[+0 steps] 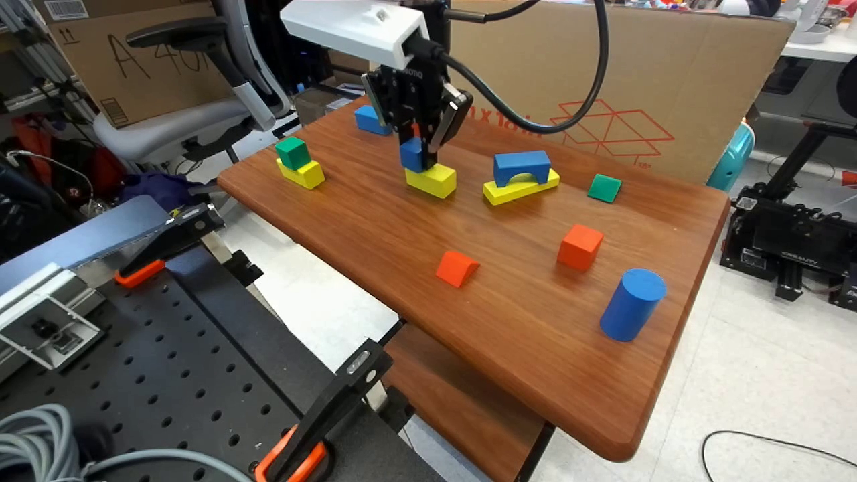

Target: Pick up the blue object and put it on the table

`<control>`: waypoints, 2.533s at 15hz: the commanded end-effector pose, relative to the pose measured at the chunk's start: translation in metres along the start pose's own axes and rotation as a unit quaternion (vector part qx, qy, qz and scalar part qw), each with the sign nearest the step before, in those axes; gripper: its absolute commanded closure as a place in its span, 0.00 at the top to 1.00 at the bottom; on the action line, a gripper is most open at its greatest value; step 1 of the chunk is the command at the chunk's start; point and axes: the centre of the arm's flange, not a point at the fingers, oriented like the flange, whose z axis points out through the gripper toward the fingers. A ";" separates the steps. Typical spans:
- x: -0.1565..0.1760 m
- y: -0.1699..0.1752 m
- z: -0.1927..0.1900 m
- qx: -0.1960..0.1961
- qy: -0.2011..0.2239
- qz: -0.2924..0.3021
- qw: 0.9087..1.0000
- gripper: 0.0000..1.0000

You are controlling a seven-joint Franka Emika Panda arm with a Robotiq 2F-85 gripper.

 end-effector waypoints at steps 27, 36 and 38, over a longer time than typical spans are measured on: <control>-0.103 0.002 0.043 -0.055 -0.084 -0.068 0.993 0.08; -0.094 0.016 0.040 -0.065 -0.056 -0.054 0.995 0.59; -0.096 0.015 0.038 -0.063 -0.054 -0.054 0.995 0.72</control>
